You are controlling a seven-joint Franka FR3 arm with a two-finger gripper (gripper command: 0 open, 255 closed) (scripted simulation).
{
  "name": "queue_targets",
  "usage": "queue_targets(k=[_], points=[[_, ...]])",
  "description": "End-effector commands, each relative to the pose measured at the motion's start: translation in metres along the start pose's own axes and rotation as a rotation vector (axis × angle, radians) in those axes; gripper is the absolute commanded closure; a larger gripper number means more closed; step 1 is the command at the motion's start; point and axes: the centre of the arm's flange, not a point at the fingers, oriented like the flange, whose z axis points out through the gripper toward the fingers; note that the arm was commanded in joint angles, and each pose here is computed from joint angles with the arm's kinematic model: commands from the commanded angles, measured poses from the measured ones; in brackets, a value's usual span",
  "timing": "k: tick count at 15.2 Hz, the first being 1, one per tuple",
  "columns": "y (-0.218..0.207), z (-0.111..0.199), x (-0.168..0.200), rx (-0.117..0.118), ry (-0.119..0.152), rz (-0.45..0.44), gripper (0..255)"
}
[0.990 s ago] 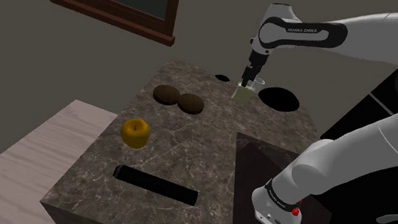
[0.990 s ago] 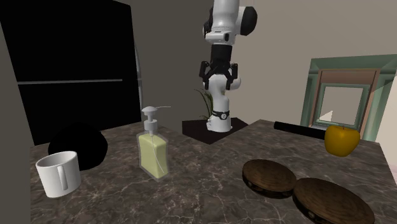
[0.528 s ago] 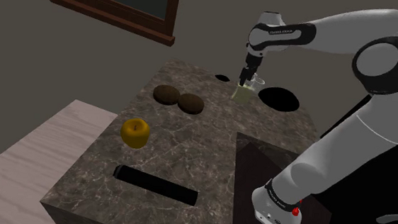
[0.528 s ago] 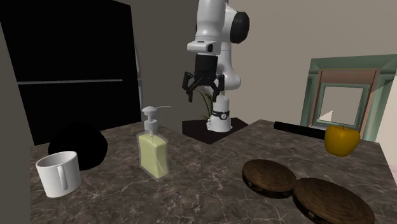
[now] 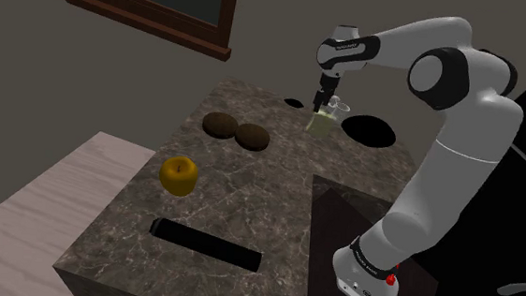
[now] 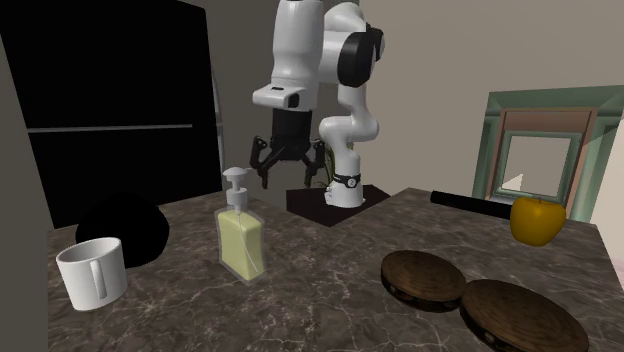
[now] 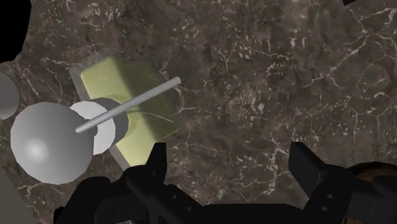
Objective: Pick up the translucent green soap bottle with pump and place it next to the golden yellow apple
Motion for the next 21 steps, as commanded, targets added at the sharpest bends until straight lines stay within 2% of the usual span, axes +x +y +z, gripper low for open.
queue_targets(k=[1,7,14,21], points=[[0.022,0.013,0.012,-0.004,-0.007,-0.003,0],[0.077,0.044,0.043,-0.013,-0.026,-0.008,0],[0.077,0.084,0.042,-0.013,-0.026,-0.008,0],[0.077,0.084,0.042,-0.013,-0.026,-0.008,0]])
